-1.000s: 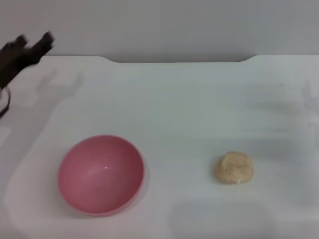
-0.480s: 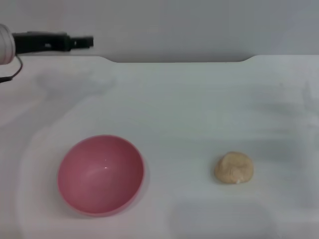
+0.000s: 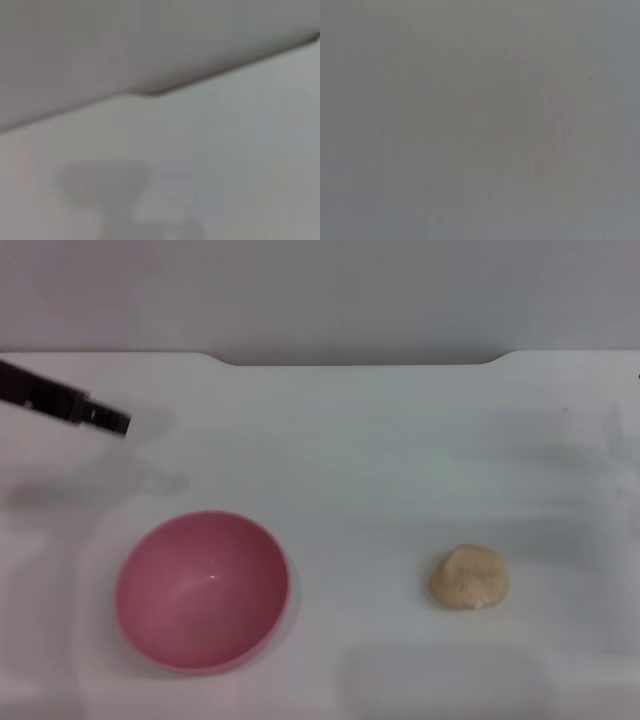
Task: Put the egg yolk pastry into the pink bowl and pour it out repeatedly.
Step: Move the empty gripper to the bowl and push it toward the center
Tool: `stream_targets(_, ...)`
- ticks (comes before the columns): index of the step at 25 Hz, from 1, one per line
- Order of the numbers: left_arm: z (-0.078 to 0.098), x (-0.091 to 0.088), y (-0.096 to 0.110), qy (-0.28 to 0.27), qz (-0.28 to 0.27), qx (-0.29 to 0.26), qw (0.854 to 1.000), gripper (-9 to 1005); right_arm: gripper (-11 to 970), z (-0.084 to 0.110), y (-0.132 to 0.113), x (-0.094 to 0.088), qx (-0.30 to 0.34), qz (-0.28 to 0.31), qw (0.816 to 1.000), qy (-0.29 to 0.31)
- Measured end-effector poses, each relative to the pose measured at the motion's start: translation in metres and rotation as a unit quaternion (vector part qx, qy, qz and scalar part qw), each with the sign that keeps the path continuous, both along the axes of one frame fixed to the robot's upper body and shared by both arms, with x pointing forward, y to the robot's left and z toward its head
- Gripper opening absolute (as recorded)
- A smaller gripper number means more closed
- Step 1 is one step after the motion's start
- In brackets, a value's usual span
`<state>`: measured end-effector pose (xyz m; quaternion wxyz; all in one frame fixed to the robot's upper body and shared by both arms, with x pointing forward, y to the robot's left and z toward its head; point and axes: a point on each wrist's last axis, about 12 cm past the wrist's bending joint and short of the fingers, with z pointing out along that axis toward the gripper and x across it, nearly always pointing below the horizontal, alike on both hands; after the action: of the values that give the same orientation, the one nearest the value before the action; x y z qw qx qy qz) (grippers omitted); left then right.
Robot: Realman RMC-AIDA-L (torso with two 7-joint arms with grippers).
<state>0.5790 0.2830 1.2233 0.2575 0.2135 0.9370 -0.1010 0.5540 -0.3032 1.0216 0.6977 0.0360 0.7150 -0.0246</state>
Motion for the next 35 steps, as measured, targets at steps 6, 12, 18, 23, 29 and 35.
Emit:
stream_targets(6,0.001,-0.02,-0.005,0.066,0.002,0.007,0.998,799,602,0.003,0.003,0.005,0.0,0.005,1.0,-0.002)
stream_targets(12,-0.009,-0.029,-0.002,0.094,0.02,0.007,0.995,799,602,0.003,0.007,0.012,-0.001,0.012,1.0,0.01)
stream_targets(18,-0.016,-0.034,0.001,0.116,0.03,0.002,0.993,799,602,0.003,0.008,0.013,-0.002,0.015,1.0,0.011)
stream_targets(23,-0.028,-0.038,0.0,0.14,0.033,0.002,0.99,799,601,0.003,0.009,0.012,-0.001,0.017,1.0,0.013)
stream_targets(29,-0.049,-0.035,-0.008,0.169,0.027,0.002,0.985,798,601,0.003,0.01,0.013,-0.001,0.019,1.0,0.011)
stream_targets(35,-0.061,-0.032,-0.018,0.179,0.013,0.001,0.984,798,601,0.002,0.011,0.011,0.001,0.018,1.0,0.013)
